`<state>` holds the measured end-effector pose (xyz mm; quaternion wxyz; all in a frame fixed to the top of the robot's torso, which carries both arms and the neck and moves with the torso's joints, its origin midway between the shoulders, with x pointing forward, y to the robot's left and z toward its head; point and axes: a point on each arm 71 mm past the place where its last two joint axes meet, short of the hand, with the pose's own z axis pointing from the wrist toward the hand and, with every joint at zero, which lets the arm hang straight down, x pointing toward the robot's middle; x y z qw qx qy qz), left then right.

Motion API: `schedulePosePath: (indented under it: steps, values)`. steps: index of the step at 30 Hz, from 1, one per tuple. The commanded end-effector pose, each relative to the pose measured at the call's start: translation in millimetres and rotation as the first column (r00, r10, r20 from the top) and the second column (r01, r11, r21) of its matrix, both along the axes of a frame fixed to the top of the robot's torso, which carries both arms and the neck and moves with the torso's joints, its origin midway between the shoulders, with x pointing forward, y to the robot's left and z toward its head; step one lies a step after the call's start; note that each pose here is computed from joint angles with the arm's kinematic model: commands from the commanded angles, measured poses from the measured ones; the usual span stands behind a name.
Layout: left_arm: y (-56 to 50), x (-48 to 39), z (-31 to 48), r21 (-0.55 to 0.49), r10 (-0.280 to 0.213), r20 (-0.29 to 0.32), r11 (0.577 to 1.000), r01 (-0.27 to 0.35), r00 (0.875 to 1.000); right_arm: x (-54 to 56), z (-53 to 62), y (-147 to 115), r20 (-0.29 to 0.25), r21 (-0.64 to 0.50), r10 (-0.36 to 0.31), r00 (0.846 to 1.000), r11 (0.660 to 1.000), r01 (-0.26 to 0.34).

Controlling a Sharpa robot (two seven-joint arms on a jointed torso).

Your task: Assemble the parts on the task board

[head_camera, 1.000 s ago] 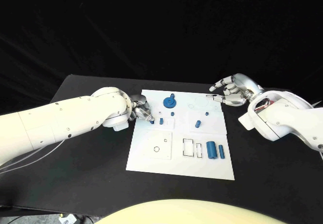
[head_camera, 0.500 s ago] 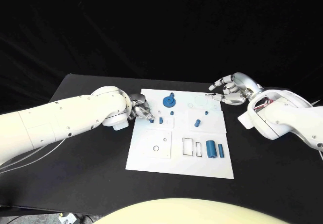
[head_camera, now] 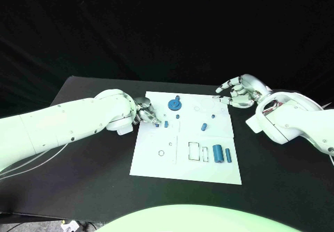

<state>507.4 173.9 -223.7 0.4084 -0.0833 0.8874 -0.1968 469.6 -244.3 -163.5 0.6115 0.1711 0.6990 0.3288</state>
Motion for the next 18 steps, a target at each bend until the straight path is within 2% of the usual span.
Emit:
schedulePosePath:
  steps: [1, 18]
  values:
    - [-1.5, -0.8, -1.0, -0.002, -0.001, -0.015, 1.000, 0.001, 1.000, -0.6, 0.6, 0.9, 0.010, 0.000, 0.012, 1.000, 1.000, -0.012]
    - [6.3, 3.4, 0.8, 0.000, 0.056, 0.014, 0.998, -0.056, 0.998, -0.5, 0.5, -0.2, 0.010, -0.001, 0.008, 1.000, 1.000, -0.008]
